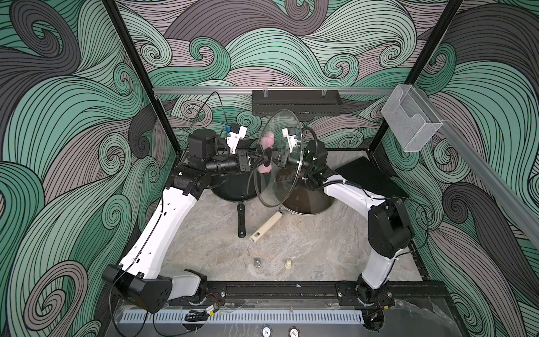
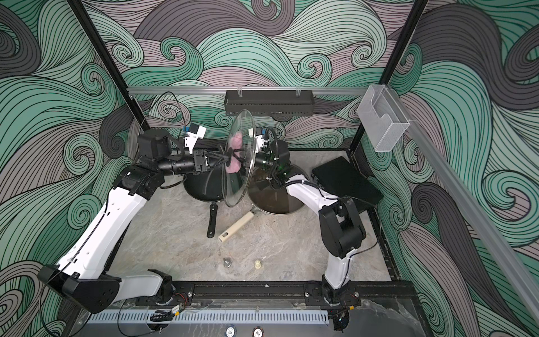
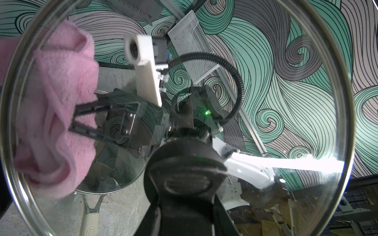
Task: Wipe the pot lid with a cloth
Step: Wipe the pot lid.
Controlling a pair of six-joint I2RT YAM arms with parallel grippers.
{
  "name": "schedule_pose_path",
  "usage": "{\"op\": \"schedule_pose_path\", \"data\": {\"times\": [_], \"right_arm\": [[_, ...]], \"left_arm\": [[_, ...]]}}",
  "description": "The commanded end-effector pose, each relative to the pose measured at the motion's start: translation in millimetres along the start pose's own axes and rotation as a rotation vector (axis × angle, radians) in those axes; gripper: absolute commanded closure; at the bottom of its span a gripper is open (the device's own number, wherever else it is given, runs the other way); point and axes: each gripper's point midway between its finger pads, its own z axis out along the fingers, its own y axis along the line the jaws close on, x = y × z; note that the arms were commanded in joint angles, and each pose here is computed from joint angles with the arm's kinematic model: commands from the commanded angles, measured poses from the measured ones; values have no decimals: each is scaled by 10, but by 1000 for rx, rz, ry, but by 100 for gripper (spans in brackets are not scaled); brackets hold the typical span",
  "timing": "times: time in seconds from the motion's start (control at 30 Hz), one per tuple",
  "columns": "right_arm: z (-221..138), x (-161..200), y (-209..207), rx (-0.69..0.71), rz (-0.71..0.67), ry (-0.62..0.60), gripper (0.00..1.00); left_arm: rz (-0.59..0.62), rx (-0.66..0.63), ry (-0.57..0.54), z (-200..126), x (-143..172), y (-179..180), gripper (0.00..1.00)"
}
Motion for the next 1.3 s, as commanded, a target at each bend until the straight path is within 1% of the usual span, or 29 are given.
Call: {"op": "schedule_pose_path", "data": {"times": [0.0, 0.2, 0.3, 0.47, 0.63, 0.8, 0.97, 1.1, 1.27], "right_arm": [[-65, -26, 428, -96, -27, -19, 100], [-238, 173, 786, -134, -23, -6, 100], [-376, 192, 939, -138, -32, -21, 100], [-632, 175, 1090, -86, -87, -53, 100], [-805, 64, 1207, -23, -172, -73, 100], [-875, -51, 1198, 19, -216, -93, 100], [-863, -271, 1142, 28, -243, -130, 100], [-764, -408, 1048, 28, -249, -144, 100], [-539, -503, 865, 4, -227, -143, 100]], "left_arm": [[198, 81, -183, -184, -506, -512, 100], [175, -29, -194, -57, -577, -179, 100], [166, -65, -188, -18, -556, -51, 100], [158, -124, -172, -27, -456, 122, 100], [140, -145, -140, -47, -296, 218, 100], [144, -121, -126, -137, -163, 129, 100], [145, -59, -83, -186, -19, -16, 100], [143, -5, -60, -211, 55, -132, 100], [140, 58, -45, -239, 100, -263, 100]]}}
